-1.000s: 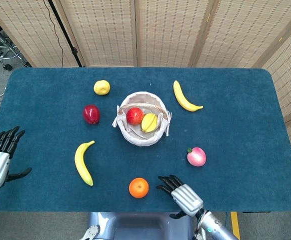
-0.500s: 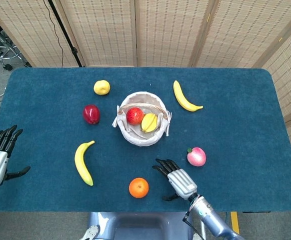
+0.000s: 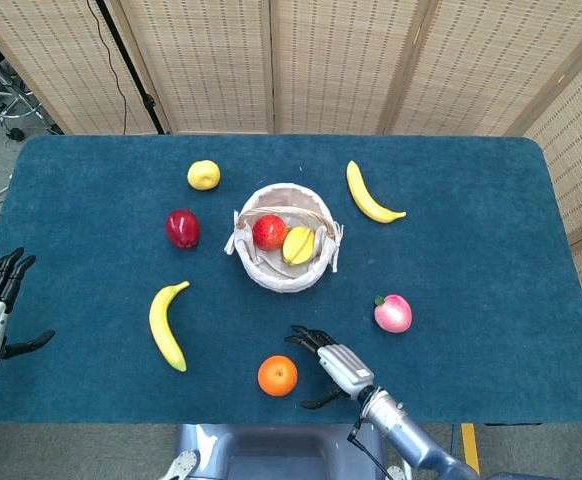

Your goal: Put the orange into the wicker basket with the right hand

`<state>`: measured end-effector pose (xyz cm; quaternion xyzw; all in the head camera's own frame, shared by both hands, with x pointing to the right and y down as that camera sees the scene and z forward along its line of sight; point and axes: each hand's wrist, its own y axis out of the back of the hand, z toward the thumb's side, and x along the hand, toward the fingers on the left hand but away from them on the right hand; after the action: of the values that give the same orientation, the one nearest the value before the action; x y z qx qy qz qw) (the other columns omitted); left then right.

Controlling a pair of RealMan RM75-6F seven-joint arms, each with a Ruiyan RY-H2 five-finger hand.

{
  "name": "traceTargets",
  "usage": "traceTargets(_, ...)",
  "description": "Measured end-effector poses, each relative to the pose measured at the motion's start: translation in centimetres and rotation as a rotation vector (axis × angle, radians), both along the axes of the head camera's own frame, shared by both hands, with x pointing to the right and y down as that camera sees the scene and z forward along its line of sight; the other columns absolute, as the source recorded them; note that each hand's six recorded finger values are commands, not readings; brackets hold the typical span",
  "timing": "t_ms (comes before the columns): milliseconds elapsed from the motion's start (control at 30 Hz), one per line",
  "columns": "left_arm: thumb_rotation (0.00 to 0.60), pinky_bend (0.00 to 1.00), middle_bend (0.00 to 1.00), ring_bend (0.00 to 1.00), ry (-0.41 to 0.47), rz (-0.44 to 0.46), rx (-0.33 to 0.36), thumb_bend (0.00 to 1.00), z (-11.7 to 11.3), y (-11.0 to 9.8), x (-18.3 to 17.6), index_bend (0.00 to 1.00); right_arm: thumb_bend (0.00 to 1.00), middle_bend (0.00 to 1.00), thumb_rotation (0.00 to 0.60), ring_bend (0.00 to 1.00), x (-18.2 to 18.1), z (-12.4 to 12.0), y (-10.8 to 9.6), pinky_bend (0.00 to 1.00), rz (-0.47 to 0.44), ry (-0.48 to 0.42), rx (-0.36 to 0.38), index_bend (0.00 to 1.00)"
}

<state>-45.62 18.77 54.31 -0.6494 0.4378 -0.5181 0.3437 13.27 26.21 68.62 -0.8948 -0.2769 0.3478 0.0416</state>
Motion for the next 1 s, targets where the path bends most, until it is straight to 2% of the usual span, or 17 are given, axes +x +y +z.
traceTargets(267,0.600,0.00,0.00,0.00,0.000,-0.021,0.008,0.11,-0.2,-0.2,-0.7,0.00,0.00,0.00,0.600,0.00,-1.6,1.5,0.8,0.00,0.058,-0.069,-0.118,0.10)
traceTargets(367,0.600,0.00,0.00,0.00,0.002,-0.024,0.006,0.11,-0.2,-0.2,-0.8,0.00,0.00,0.01,0.600,0.00,-2.0,2.1,1.2,0.00,0.076,-0.085,-0.148,0.15)
traceTargets(433,0.600,0.00,0.00,0.00,0.003,-0.025,0.005,0.11,-0.1,-0.3,-0.8,0.00,0.00,0.09,0.600,0.07,-2.1,2.4,1.5,0.09,0.094,-0.096,-0.164,0.25)
traceTargets(500,0.600,0.00,0.00,0.00,0.006,-0.028,0.000,0.11,0.0,-0.3,-0.9,0.00,0.02,0.25,0.600,0.25,-2.1,2.8,1.6,0.32,0.115,-0.102,-0.171,0.42)
traceTargets(600,0.600,0.00,0.00,0.00,0.009,-0.033,-0.003,0.11,0.1,-0.4,-1.1,0.00,0.13,0.42,0.600,0.44,-1.9,3.0,1.6,0.55,0.131,-0.100,-0.167,0.61)
traceTargets(700,0.600,0.00,0.00,0.00,0.010,-0.036,-0.004,0.11,0.1,-0.4,-1.2,0.00,0.28,0.54,0.600,0.56,-1.7,3.1,1.7,0.66,0.137,-0.093,-0.165,0.74)
traceTargets(767,0.600,0.00,0.00,0.00,0.011,-0.037,-0.006,0.11,0.2,-0.5,-1.2,0.00,0.34,0.59,0.600,0.62,-1.6,3.1,1.7,0.71,0.143,-0.091,-0.168,0.79)
traceTargets(900,0.600,0.00,0.00,0.00,0.013,-0.037,-0.011,0.11,0.3,-0.5,-1.2,0.00,0.37,0.61,0.600,0.68,-1.0,3.1,1.3,0.76,0.161,-0.085,-0.180,0.82)
traceTargets(1000,0.600,0.00,0.00,0.00,0.017,-0.038,-0.015,0.11,0.4,-0.5,-1.2,0.00,0.37,0.61,0.600,0.68,-0.5,3.0,0.5,0.76,0.171,-0.073,-0.146,0.82)
